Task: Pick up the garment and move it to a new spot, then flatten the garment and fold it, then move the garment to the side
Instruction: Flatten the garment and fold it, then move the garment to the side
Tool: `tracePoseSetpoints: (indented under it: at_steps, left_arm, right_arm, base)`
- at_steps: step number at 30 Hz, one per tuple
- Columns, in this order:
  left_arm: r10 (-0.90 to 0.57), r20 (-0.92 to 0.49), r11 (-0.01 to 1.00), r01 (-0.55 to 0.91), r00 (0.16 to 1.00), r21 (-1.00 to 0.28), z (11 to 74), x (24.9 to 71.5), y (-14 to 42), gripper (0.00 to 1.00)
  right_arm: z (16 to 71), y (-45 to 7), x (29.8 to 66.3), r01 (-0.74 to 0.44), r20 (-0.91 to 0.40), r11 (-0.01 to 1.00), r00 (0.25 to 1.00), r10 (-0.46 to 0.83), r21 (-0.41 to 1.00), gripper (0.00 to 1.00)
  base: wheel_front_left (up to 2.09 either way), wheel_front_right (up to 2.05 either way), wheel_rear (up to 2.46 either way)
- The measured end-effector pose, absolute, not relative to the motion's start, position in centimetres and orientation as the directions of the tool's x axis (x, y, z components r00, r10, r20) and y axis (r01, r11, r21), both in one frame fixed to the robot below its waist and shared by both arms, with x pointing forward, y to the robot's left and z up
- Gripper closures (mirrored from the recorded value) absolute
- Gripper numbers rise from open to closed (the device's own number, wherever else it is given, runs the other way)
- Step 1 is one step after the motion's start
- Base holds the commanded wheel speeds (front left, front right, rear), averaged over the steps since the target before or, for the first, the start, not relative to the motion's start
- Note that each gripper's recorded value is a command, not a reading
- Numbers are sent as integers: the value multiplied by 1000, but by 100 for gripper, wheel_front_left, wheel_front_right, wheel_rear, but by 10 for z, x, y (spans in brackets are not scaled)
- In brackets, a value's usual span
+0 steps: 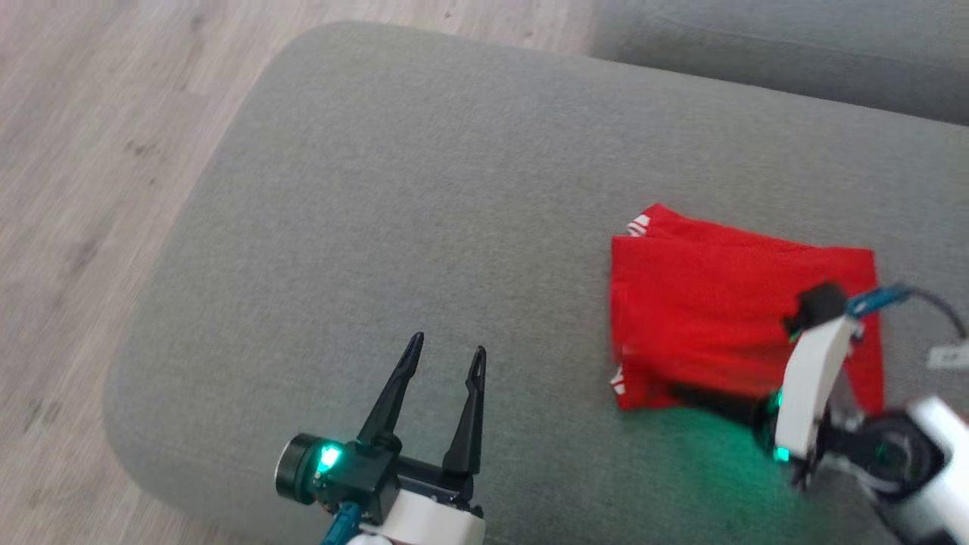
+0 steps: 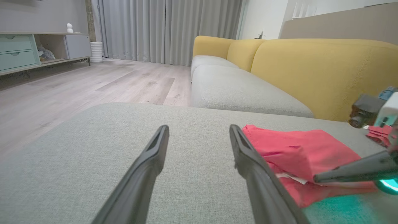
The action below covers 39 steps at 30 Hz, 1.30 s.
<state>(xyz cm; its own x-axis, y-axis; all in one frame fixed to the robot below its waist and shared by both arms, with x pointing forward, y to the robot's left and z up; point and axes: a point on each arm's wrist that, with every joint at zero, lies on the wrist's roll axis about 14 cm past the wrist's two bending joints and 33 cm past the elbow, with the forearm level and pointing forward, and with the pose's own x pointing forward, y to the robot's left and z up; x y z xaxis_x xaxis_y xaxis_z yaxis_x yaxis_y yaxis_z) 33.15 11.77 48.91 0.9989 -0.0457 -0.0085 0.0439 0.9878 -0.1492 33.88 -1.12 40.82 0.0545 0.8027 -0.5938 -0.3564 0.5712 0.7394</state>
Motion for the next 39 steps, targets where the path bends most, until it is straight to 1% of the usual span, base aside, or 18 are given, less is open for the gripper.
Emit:
tracePoseSetpoints:
  at_steps: [1, 2, 3, 4, 6, 7, 10, 12, 14, 15, 18, 22, 24, 26, 30, 39]
  left_arm:
    - [-51, -4, 988, 50, 999, -148, 490, 332, 116, 0]
    - [-54, 2, 988, 54, 999, -145, 492, 332, 116, 0]
    - [-54, 8, 988, 55, 999, -146, 493, 332, 116, 0]
    - [-54, 8, 988, 55, 999, -146, 493, 332, 116, 0]
    - [-49, 11, 988, 50, 999, -148, 494, 330, 117, 0]
    - [-49, 10, 987, 50, 999, -150, 493, 329, 117, 0]
    - [-37, 7, 988, 38, 999, -147, 491, 323, 120, 0]
    - [-16, 5, 989, 16, 1000, -147, 489, 318, 125, 0]
    - [11, -8, 991, -12, 1000, -135, 485, 314, 131, 0]
    - [19, -13, 991, -21, 1000, -131, 483, 312, 133, 0]
    - [30, -19, 991, -32, 999, -129, 480, 307, 136, 0]
    - [5, 12, 994, -4, 1000, -105, 487, 304, 131, 0]
    - [-7, 30, 995, 10, 1000, -95, 491, 301, 130, 0]
    - [-24, 42, 996, 28, 999, -86, 493, 296, 127, 0]
    - [-39, 37, 997, 41, 999, -65, 490, 287, 127, 0]
    - [-7, 45, 998, 10, 999, -55, 490, 283, 140, 0]
  right_arm:
    - [411, -13, 331, -366, -588, 563, 50, 807, 741, 100]
    - [415, -14, 327, -373, -573, 557, 78, 816, 742, 100]
    - [421, -17, 330, -380, -551, 557, 137, 823, 738, 56]
    - [421, -17, 330, -380, -551, 557, 137, 823, 738, 0]
    - [434, -22, 342, -412, -493, 571, 288, 821, 710, 0]
    - [442, -28, 350, -438, -459, 592, 379, 804, 676, 0]
    - [464, -51, 372, -484, -311, 668, 624, 717, 566, 0]
    - [467, -68, 369, -492, -241, 723, 719, 651, 486, 0]
    - [464, -85, 364, -416, -158, 761, 819, 551, 497, 0]
    - [457, -93, 358, -377, -147, 781, 851, 505, 499, 0]
    - [435, -109, 338, -303, -180, 845, 893, 414, 442, 0]
    - [468, -126, 339, -283, -51, 924, 951, 305, 258, 0]
    - [484, -132, 334, -254, 9, 945, 966, 257, 204, 0]
    - [486, -139, 323, -216, 22, 960, 976, 215, 178, 0]
    - [469, -143, 296, -190, -27, 970, 980, 196, 152, 0]
    - [470, -145, 290, -184, -18, 973, 982, 188, 139, 0]
  base:
    - [0, 0, 0]
    - [0, 0, 0]
    - [0, 0, 0]
    - [0, 0, 0]
    - [0, 0, 0]
    - [0, 0, 0]
    - [0, 0, 0]
    - [0, 0, 0]
    - [0, 0, 0]
    - [0, 0, 0]
    - [0, 0, 0]
    - [0, 0, 0]
    - [0, 0, 0]
    - [0, 0, 0]
    - [0, 0, 0]
    - [0, 0, 0]
